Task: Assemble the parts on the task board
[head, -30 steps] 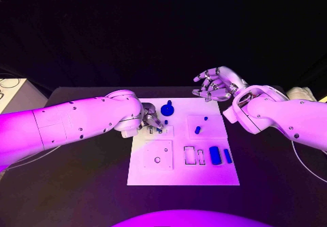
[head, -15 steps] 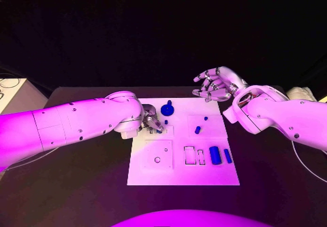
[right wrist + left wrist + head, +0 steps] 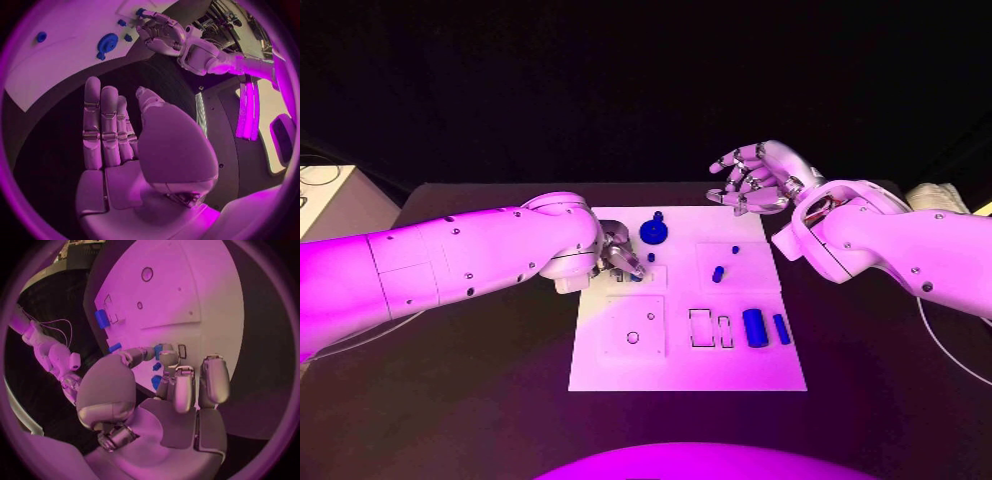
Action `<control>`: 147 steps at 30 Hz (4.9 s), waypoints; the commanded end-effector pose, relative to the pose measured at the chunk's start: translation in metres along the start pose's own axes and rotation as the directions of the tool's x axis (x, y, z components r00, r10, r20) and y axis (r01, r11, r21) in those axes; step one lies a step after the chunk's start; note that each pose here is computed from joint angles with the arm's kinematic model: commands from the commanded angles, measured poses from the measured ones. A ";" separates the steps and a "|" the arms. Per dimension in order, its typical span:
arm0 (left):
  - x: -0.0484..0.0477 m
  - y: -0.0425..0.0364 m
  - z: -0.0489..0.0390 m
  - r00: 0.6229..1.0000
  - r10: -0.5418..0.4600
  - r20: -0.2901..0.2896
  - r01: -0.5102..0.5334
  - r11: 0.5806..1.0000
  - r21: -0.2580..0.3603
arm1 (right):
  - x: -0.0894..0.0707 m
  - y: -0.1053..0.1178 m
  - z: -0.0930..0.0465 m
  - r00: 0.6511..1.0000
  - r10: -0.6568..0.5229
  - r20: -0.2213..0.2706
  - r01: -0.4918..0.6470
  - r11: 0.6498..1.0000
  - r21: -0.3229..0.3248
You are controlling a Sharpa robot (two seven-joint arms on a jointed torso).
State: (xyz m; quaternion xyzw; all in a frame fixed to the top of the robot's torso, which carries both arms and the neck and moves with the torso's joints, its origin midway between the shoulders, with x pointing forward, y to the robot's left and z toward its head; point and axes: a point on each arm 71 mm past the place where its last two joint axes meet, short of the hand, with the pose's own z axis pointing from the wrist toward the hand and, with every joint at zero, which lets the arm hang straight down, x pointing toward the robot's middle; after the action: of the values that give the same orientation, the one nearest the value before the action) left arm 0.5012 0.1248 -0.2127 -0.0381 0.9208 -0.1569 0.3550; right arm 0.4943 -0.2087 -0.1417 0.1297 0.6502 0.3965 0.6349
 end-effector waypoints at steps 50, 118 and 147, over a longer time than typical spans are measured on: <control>0.0047 -0.0060 0.0127 0.994 0.024 -0.106 -0.028 0.999 -0.036 | 0.004 0.001 0.000 1.000 0.001 -0.027 -0.001 1.000 -0.004; -0.0598 0.0157 -0.0221 0.989 -0.129 0.073 0.128 0.991 0.024 | -0.002 -0.005 -0.002 1.000 0.014 0.024 -0.013 0.999 -0.032; -0.1011 0.0327 0.0061 0.981 -0.142 0.133 0.147 0.989 -0.033 | -0.002 -0.005 -0.003 0.998 0.049 0.036 -0.048 0.998 -0.030</control>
State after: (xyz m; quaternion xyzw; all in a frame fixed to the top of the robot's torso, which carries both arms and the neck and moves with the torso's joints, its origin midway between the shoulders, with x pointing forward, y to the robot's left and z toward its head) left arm 0.5826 0.1766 -0.1616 -0.1356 0.8869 -0.1481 0.4159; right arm 0.4950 -0.2161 -0.1449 0.1475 0.6342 0.4116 0.6376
